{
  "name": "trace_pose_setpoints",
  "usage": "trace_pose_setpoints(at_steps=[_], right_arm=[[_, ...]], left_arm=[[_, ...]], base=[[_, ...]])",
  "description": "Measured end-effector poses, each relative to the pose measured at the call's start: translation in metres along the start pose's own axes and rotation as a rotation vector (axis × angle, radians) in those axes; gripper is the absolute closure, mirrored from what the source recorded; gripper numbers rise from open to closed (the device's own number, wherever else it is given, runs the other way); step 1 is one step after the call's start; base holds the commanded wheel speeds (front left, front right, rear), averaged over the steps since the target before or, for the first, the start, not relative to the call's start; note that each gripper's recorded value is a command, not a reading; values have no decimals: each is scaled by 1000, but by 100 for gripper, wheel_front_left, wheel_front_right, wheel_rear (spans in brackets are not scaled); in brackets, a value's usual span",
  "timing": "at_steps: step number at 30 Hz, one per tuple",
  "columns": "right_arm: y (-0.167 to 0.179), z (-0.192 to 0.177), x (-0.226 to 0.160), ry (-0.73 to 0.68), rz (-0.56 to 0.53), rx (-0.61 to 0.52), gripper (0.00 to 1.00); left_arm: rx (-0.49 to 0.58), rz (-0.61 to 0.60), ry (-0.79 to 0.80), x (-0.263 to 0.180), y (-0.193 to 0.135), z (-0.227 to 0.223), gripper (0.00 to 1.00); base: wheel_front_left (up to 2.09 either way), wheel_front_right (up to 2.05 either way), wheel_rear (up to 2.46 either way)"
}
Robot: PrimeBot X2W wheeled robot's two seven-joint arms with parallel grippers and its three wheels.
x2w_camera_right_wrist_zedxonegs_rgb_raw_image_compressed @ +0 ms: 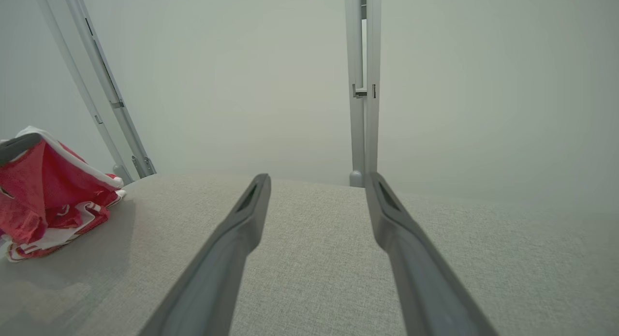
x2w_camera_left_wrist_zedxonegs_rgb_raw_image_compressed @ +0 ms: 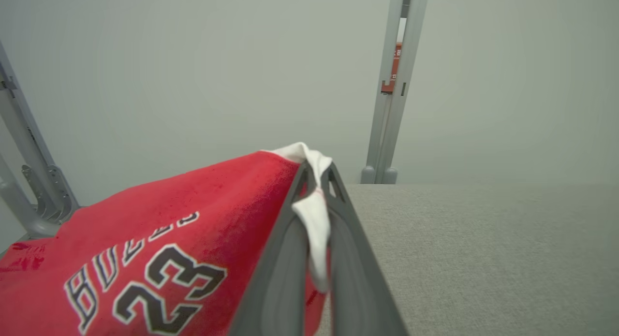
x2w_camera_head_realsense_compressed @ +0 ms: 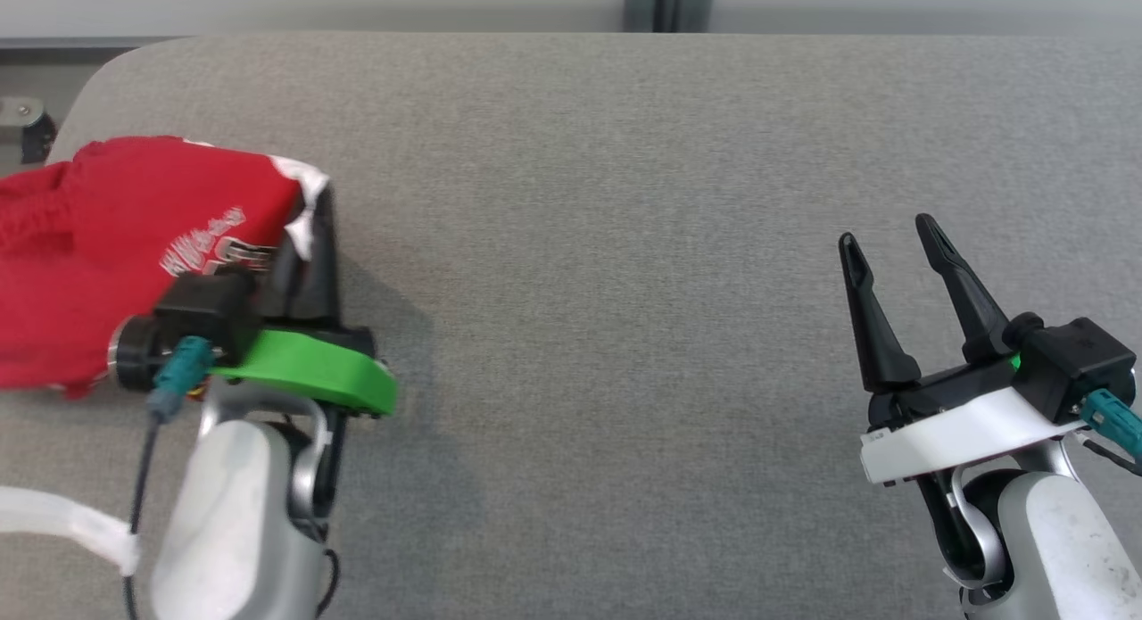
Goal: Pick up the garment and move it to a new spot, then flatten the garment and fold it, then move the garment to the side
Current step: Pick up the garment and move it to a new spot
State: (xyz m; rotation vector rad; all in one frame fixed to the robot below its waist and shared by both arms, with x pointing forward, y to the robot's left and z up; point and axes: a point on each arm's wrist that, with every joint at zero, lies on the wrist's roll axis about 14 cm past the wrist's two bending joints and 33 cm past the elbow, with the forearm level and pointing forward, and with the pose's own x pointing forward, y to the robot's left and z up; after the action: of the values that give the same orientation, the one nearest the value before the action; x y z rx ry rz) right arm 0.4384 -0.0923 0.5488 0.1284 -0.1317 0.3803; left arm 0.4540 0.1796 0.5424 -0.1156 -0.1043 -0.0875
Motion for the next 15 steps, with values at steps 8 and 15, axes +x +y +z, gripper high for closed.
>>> trace_pose_setpoints(at_steps=[8,15], right_arm=[[-35,6,-29,-14,-133,-6,0],[-72,3,-61,-9,-280,-14,0]], left_arm=[[-52,-485,76,13,-169,-21,100],[-149,-830,84,-2,-284,-21,100]], base=[[0,0,0],[0,0,0]])
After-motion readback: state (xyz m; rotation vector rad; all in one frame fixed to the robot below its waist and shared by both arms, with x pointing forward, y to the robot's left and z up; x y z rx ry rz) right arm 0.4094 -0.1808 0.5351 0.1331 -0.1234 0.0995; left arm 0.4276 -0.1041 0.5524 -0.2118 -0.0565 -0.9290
